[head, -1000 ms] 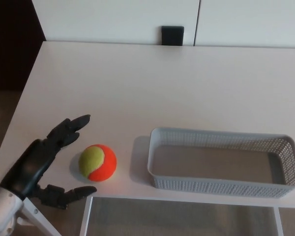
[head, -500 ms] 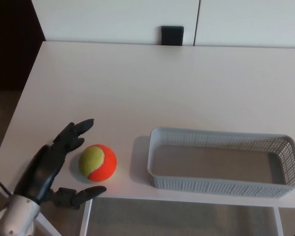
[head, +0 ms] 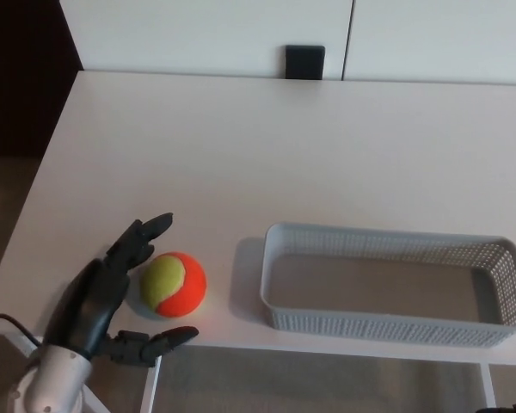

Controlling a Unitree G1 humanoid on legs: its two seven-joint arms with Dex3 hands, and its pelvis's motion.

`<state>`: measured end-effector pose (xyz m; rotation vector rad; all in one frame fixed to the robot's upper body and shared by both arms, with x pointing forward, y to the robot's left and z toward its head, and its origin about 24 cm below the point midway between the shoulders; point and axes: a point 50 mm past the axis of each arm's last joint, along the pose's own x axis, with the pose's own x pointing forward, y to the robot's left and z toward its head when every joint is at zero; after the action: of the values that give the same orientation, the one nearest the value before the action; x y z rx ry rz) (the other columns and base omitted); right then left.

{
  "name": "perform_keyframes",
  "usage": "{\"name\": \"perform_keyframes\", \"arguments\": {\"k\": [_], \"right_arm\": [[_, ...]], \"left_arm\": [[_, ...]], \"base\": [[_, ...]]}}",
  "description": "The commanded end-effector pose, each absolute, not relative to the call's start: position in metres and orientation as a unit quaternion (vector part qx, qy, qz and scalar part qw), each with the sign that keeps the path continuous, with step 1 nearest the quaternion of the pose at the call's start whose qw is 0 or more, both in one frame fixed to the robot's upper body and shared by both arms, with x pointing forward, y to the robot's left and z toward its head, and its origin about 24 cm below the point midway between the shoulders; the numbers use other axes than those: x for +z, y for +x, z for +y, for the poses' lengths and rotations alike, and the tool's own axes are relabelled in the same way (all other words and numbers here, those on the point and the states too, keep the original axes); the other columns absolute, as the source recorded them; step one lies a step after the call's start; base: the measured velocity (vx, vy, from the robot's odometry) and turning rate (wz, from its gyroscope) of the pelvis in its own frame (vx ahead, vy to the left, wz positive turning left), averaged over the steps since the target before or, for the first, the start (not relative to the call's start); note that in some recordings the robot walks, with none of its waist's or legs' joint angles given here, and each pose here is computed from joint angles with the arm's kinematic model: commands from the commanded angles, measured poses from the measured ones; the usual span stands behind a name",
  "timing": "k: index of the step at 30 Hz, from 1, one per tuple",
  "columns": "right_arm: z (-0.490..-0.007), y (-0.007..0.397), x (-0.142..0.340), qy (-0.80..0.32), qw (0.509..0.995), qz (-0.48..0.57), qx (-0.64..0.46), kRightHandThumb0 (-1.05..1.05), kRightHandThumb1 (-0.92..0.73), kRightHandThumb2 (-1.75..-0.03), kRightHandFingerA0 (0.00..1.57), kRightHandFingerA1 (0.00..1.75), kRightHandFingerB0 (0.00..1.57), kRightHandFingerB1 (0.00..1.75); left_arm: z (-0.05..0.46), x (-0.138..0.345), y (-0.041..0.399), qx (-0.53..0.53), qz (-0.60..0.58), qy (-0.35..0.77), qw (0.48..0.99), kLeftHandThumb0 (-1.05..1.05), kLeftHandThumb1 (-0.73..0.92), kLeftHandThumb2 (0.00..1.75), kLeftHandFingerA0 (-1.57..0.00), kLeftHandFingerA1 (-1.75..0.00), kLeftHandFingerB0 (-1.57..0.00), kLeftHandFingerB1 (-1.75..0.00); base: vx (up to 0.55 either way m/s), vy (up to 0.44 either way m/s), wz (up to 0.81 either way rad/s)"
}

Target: The robot walk towards a table in front and uses its left hand to pickup a tennis ball on the left side and put it in a container on the right hand side

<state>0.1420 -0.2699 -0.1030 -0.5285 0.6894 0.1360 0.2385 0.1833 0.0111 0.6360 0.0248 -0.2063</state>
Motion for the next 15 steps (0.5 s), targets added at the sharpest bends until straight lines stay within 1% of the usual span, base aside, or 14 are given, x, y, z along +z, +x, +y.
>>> {"name": "perform_keyframes", "arguments": {"k": [1,2,3,5,6,7,8,9,10,11,12,13,14,15], "right_arm": [[-0.274,0.144,-0.101,-0.248,0.909,0.331,0.054,0.12,-0.66,-0.59,0.42,0.57,0.34,0.48],[-0.274,0.144,-0.101,-0.248,0.909,0.331,0.053,0.12,-0.67,-0.59,0.42,0.57,0.34,0.48],[-0.274,0.145,-0.100,-0.249,0.908,0.331,0.054,0.11,-0.66,-0.59,0.42,0.57,0.33,0.46],[-0.274,0.147,-0.099,-0.251,0.908,0.331,0.054,0.11,-0.66,-0.59,0.42,0.57,0.33,0.46],[-0.274,0.148,-0.098,-0.255,0.909,0.326,0.057,0.11,-0.66,-0.59,0.44,0.58,0.34,0.47],[-0.274,0.149,-0.098,-0.256,0.909,0.324,0.058,0.11,-0.66,-0.59,0.44,0.58,0.34,0.47],[-0.274,0.149,-0.097,-0.254,0.909,0.325,0.057,0.11,-0.67,-0.59,0.43,0.58,0.34,0.47],[-0.274,0.151,-0.097,-0.254,0.909,0.325,0.056,0.09,-0.67,-0.59,0.42,0.56,0.33,0.46],[-0.274,0.153,-0.096,-0.255,0.909,0.325,0.055,0.09,-0.67,-0.59,0.42,0.56,0.33,0.46],[-0.274,0.154,-0.096,-0.256,0.909,0.325,0.055,0.09,-0.67,-0.59,0.42,0.56,0.33,0.46],[-0.274,0.155,-0.095,-0.257,0.909,0.325,0.055,0.09,-0.67,-0.59,0.42,0.56,0.33,0.46],[-0.274,0.156,-0.095,-0.257,0.908,0.325,0.054,0.09,-0.67,-0.59,0.42,0.56,0.33,0.46],[-0.275,0.157,-0.095,-0.257,0.909,0.325,0.054,0.09,-0.67,-0.59,0.42,0.56,0.33,0.46],[-0.275,0.157,-0.095,-0.257,0.908,0.326,0.054,0.08,-0.67,-0.59,0.43,0.57,0.33,0.46]], "left_arm": [[0.176,0.004,0.239,-0.101,0.030,0.356,0.928,-0.49,0.33,0.63,-0.27,-0.50,-0.13,-0.34],[0.174,0.003,0.239,-0.104,0.026,0.362,0.926,-0.49,0.33,0.63,-0.30,-0.51,-0.14,-0.35],[0.172,0.002,0.239,-0.107,0.025,0.370,0.922,-0.45,0.37,0.52,-0.40,-0.49,-0.17,-0.27],[0.169,0.001,0.240,-0.111,0.024,0.381,0.917,-0.45,0.37,0.52,-0.40,-0.49,-0.17,-0.27],[0.168,0.000,0.241,-0.113,0.029,0.385,0.916,-0.47,0.35,0.63,-0.53,-0.59,-0.15,-0.35],[0.167,0.000,0.241,-0.114,0.030,0.386,0.915,-0.47,0.35,0.63,-0.53,-0.59,-0.15,-0.35],[0.165,-0.001,0.242,-0.120,0.043,0.388,0.913,-0.24,0.57,0.57,-0.96,-0.66,-0.33,-0.33],[0.163,-0.002,0.243,-0.127,0.059,0.390,0.910,-0.19,0.79,0.64,-1.13,-0.72,-0.56,-0.41],[0.163,-0.002,0.245,-0.134,0.074,0.392,0.907,-0.19,0.79,0.64,-1.13,-0.72,-0.56,-0.41],[0.162,-0.002,0.245,-0.136,0.076,0.396,0.905,-0.06,0.77,0.71,-1.24,-1.07,-0.79,-0.59],[0.161,-0.001,0.245,-0.137,0.074,0.401,0.903,-0.06,0.77,0.71,-1.24,-1.07,-0.79,-0.59],[0.160,-0.001,0.245,-0.137,0.076,0.401,0.903,0.02,0.73,0.79,-1.19,-1.21,-0.85,-0.69],[0.160,-0.001,0.245,-0.136,0.079,0.400,0.903,0.02,0.73,0.79,-1.19,-1.21,-0.85,-0.69],[0.160,-0.001,0.244,-0.135,0.080,0.397,0.904,0.07,0.66,0.89,-1.15,-1.26,-0.85,-0.88]], "base": [[0.00,0.000,0.00],[0.00,0.000,0.00],[0.00,0.000,0.00],[0.00,0.000,0.00],[0.00,0.000,0.00],[0.00,0.000,0.00],[0.00,0.000,0.00],[0.00,0.000,0.00],[0.00,0.000,0.00],[0.00,0.000,0.00],[0.00,0.000,0.00],[0.00,0.000,0.00],[0.00,0.000,0.00],[0.00,0.000,0.00]]}}
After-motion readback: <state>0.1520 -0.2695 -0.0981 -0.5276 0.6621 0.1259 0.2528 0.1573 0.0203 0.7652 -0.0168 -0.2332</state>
